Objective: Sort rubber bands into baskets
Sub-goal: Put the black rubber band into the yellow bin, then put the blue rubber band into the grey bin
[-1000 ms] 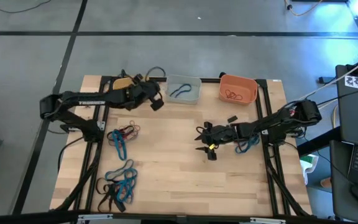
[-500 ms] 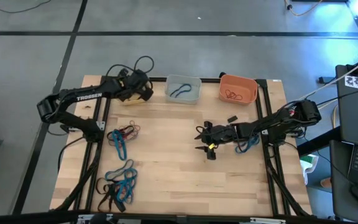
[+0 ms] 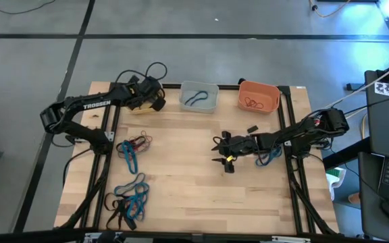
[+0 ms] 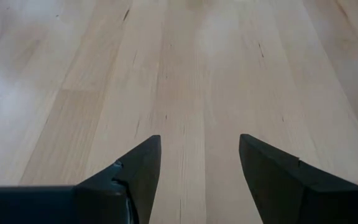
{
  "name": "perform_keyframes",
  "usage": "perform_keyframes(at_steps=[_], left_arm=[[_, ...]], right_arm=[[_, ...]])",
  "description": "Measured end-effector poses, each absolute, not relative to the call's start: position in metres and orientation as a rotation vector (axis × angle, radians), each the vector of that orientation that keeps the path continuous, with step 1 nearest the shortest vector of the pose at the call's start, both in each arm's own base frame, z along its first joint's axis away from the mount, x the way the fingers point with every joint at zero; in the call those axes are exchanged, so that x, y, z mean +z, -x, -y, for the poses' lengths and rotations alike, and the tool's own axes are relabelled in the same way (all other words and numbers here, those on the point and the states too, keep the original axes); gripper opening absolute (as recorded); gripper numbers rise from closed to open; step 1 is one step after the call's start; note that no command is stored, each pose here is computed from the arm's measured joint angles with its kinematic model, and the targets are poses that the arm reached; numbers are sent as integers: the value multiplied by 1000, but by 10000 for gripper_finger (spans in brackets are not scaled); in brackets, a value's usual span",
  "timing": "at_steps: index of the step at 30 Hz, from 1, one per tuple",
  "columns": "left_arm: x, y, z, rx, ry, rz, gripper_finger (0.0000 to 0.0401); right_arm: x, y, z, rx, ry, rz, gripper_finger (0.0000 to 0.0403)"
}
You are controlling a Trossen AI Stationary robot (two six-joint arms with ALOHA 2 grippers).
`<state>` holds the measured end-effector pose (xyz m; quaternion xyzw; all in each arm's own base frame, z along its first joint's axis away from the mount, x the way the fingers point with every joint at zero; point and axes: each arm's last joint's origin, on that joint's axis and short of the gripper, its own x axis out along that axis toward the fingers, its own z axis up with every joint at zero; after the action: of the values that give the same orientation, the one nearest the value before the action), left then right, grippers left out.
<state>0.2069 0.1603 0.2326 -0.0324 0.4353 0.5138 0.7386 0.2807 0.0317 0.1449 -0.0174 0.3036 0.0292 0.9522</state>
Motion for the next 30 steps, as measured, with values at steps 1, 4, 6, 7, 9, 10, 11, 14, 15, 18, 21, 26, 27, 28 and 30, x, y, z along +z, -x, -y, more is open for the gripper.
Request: perform_keyframes(at_steps=[1, 4, 6, 7, 9, 10, 11, 14, 15, 18, 21, 26, 27, 28, 30], left_arm=[[232, -206, -160, 1129, 75, -960, 104], [229, -204, -157, 1110, 121, -988, 124], [227, -203, -155, 1056, 163, -1022, 131], [225, -202, -153, 1035, 177, -1042, 134], [225, -201, -153, 1026, 179, -1060, 136], [225, -200, -154, 1035, 177, -1057, 137], [225, -200, -155, 1048, 182, -1053, 136], [224, -199, -154, 1048, 204, -1056, 134], [224, -200, -152, 1021, 214, -1061, 133], [222, -206, -141, 905, 246, -1081, 131], [221, -214, -125, 822, 256, -1095, 131], [216, -221, -84, 658, 224, -1210, 130], [216, -222, -76, 632, 207, -1233, 130], [215, -222, -69, 608, 191, -1255, 130], [214, -223, -54, 572, 171, -1287, 130]], right_arm=[[145, -281, -32, 59, 35, -617, 218], [145, -281, -32, 59, 35, -617, 218], [145, -281, -32, 54, 37, -617, 218], [145, -281, -31, 50, 38, -616, 218], [145, -281, -31, 49, 38, -616, 218], [145, -281, -31, 49, 39, -616, 218], [145, -281, -31, 49, 39, -616, 218], [145, -281, -31, 49, 39, -616, 218], [145, -281, -31, 48, 39, -616, 218], [145, -281, -31, 47, 39, -616, 218], [145, -281, -31, 39, 42, -615, 218], [145, -281, -31, 38, 42, -615, 218], [145, -281, -31, 38, 42, -615, 218], [145, -281, -31, 38, 42, -615, 218], [145, -281, -31, 38, 42, -615, 218]])
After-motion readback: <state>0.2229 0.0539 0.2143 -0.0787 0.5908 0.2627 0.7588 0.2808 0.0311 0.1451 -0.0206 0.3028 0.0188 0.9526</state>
